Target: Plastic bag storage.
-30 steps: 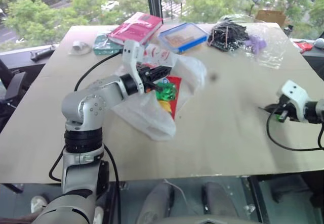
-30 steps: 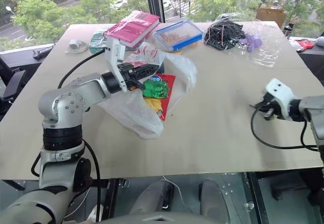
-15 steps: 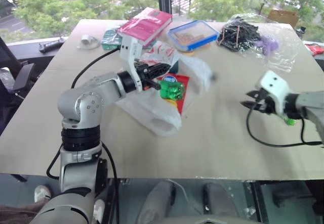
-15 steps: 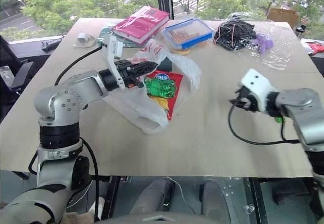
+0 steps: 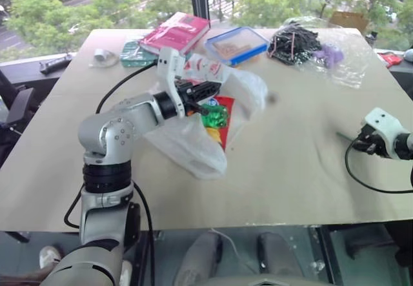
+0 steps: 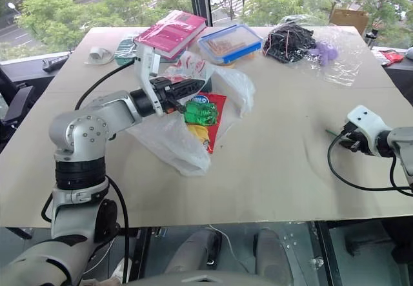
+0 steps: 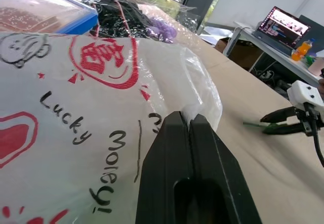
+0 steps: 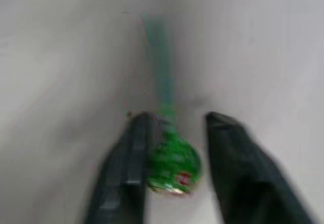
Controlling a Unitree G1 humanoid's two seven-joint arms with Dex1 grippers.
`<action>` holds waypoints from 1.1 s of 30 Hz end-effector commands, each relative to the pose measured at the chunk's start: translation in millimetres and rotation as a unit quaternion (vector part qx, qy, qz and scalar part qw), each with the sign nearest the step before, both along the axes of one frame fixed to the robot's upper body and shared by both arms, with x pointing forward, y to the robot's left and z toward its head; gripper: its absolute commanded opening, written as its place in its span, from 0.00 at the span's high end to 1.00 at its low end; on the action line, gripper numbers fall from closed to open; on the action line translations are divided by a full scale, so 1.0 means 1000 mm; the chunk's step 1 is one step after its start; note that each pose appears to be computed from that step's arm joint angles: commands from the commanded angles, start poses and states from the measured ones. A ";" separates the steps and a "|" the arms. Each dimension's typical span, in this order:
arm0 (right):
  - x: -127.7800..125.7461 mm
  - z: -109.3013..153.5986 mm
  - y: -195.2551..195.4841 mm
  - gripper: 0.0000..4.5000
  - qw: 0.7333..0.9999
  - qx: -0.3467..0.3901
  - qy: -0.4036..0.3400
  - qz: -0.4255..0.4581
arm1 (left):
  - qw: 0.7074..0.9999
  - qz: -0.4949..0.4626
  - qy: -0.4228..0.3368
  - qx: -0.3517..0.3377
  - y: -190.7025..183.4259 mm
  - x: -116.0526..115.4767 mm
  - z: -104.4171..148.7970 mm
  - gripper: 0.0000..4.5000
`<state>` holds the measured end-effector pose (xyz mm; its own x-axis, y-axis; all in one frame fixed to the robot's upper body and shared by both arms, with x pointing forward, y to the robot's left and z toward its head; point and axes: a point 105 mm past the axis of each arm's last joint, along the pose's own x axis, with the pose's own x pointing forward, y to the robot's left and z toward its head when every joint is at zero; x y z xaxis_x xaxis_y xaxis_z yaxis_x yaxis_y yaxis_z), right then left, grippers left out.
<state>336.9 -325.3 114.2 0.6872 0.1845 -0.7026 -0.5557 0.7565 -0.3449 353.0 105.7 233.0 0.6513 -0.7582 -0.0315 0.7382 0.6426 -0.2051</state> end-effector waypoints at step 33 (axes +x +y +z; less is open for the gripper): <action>-0.047 0.039 0.105 0.11 0.973 0.223 -0.022 -0.054 | 1.000 0.000 -0.022 -0.009 0.000 -0.004 0.011 1.00</action>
<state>289.5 -221.6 137.2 0.6976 0.4170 -0.5826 -0.4994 0.8661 0.0220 352.5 105.1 232.5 0.6562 -0.7540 -0.0300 0.7334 0.6466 -0.2099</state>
